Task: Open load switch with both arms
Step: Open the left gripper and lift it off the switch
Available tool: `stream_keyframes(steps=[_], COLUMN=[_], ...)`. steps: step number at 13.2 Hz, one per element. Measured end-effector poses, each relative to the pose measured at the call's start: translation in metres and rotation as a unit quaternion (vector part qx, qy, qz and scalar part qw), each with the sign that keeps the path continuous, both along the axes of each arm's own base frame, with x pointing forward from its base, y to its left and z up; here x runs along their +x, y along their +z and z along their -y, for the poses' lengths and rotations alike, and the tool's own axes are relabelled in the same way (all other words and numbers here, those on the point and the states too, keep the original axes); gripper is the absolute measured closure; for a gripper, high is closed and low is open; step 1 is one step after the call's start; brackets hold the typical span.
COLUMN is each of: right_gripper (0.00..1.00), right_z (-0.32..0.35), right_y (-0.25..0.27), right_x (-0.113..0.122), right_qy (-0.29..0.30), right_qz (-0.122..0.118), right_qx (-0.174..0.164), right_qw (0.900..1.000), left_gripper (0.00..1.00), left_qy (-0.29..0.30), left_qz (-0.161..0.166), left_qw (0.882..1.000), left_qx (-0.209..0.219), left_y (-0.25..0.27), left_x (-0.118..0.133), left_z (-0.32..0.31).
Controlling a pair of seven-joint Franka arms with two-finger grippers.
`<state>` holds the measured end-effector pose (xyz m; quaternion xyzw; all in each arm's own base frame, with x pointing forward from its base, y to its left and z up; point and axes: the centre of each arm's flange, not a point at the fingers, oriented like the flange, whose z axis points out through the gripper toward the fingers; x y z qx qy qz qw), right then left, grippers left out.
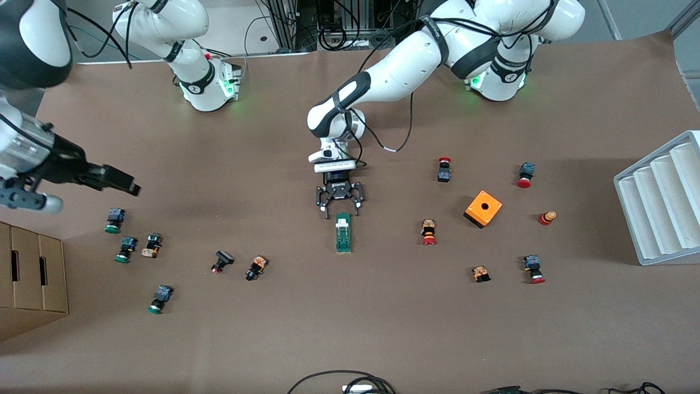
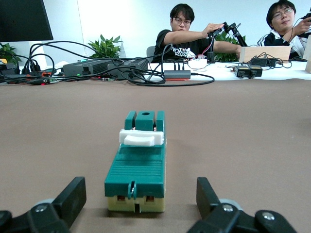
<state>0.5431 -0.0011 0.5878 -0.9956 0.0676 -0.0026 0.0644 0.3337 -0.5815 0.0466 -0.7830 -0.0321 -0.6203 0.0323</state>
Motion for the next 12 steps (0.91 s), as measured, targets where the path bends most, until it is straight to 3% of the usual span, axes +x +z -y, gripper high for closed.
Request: stream_keyframes(steps=[4,8,12], right_gripper=[0.0,0.0,0.0], right_z=[0.069,0.064,0.063], right_y=[-0.008,-0.02,-0.015], right_x=[-0.002,0.011,0.014], right_qy=[0.093,0.108,0.122], right_qz=[0.041,0.043,0.041], right_qx=[-0.01,-0.021,-0.06], right_qw=[0.995,0.993,0.99], left_gripper=[0.0,0.0,0.0], left_qy=[0.013,0.02,0.037], left_qz=[-0.013,-0.026,-0.068], left_qw=[1.0,0.999,0.997], left_qx=[0.0,-0.001,0.03], left_y=[0.022,0.053,0.1], left_x=[0.003,-0.001,-0.001], left_z=[0.013,0.026,0.035])
